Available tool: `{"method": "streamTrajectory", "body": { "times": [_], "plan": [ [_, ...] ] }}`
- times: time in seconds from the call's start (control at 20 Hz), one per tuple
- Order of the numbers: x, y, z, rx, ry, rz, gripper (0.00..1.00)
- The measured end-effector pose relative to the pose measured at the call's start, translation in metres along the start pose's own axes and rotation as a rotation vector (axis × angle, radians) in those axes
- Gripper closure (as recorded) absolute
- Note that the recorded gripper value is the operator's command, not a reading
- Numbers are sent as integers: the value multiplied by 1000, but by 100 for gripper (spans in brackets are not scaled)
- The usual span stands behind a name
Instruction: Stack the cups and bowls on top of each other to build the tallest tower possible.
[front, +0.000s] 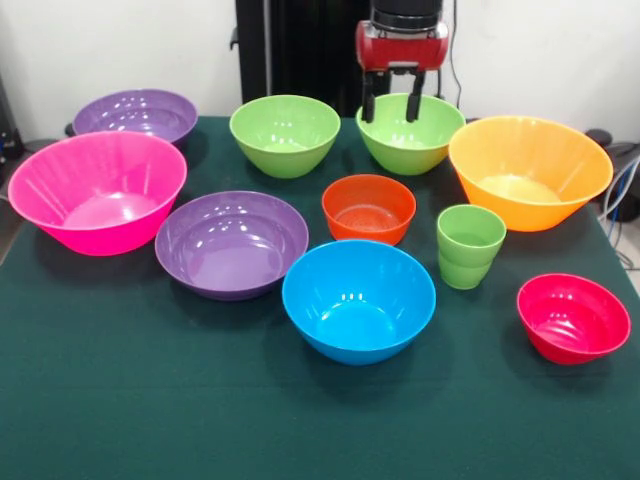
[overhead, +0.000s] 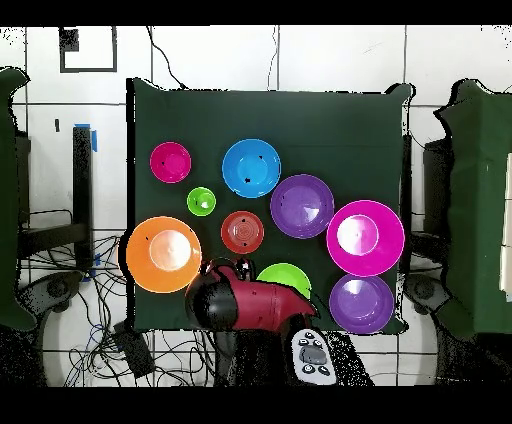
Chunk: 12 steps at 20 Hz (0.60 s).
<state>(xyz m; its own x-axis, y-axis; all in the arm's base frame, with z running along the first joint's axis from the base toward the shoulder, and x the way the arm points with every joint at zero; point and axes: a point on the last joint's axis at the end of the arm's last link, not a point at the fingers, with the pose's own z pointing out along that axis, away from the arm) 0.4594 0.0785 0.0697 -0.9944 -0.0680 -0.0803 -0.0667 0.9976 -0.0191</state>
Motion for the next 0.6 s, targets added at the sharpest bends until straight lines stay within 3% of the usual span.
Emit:
{"method": "streamTrajectory", "body": {
  "times": [0.6],
  "plan": [
    [-4,-8,-1,-6,-2,14,0]
  ]
}}
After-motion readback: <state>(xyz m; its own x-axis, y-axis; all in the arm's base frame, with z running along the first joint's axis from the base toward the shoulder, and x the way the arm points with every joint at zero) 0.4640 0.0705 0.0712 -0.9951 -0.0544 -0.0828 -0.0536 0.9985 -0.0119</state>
